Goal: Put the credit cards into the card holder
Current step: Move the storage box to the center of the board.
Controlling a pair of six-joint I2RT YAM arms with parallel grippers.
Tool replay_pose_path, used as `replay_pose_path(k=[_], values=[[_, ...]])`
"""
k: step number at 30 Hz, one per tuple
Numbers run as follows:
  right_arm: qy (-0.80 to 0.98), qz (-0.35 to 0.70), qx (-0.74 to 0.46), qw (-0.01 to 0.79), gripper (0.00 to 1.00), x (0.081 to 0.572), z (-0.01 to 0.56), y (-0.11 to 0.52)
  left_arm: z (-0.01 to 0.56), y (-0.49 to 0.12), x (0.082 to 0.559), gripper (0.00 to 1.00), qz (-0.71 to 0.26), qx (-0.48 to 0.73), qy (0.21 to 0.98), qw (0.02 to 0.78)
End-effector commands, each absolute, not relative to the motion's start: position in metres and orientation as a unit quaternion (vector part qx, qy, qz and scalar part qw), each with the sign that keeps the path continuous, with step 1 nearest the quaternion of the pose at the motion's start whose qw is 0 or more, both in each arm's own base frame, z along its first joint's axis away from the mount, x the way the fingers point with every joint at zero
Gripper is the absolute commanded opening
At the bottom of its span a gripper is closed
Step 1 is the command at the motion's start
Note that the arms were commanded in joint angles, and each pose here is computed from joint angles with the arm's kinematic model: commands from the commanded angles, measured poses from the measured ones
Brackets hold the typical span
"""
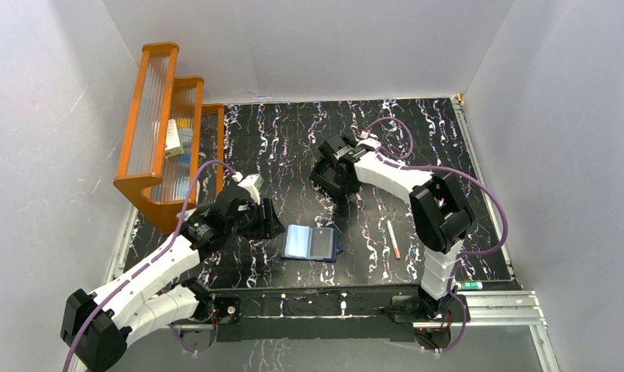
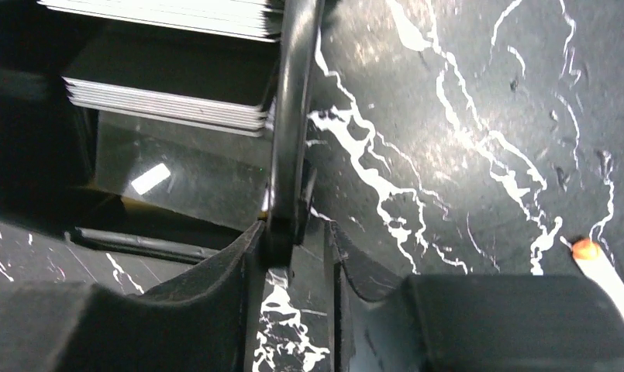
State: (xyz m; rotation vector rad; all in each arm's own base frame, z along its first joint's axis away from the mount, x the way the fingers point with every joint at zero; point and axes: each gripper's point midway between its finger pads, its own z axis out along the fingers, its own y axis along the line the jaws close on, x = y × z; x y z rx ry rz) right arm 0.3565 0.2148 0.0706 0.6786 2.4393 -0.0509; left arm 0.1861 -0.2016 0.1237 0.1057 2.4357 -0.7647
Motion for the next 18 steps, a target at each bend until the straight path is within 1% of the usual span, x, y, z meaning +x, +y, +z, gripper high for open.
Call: replay_pose_path(k=[1,6,8,12,15,17,18], values=[[0.912,-0.022,0.293,0.288,0.43,0.342,0.083,0.21,0.125,-0.199,0.183,0.51,-0.289,0.041,0.912,0.289],[0.914,-0.002,0.272,0.3,0.53,0.343,0.11,0.213,0.125,-0.198,0.184,0.51,-0.285,0.037,0.912,0.291],[0.917,0.002,0.255,0.305,0.54,0.341,0.12,0.211,0.125,-0.198,0.184,0.51,-0.284,0.038,0.913,0.292],[0.918,0.05,0.194,0.341,0.55,0.343,0.152,0.217,0.125,-0.198,0.185,0.51,-0.283,0.038,0.913,0.292],[0.916,0.098,0.051,0.385,0.55,0.351,0.177,0.236,0.125,-0.199,0.185,0.51,-0.283,0.04,0.913,0.291],[0.895,0.133,-0.063,0.422,0.58,0.359,0.199,0.256,0.126,-0.199,0.185,0.51,-0.284,0.04,0.913,0.292],[0.884,0.132,-0.106,0.435,0.59,0.362,0.205,0.261,0.126,-0.199,0.185,0.51,-0.284,0.041,0.913,0.291]])
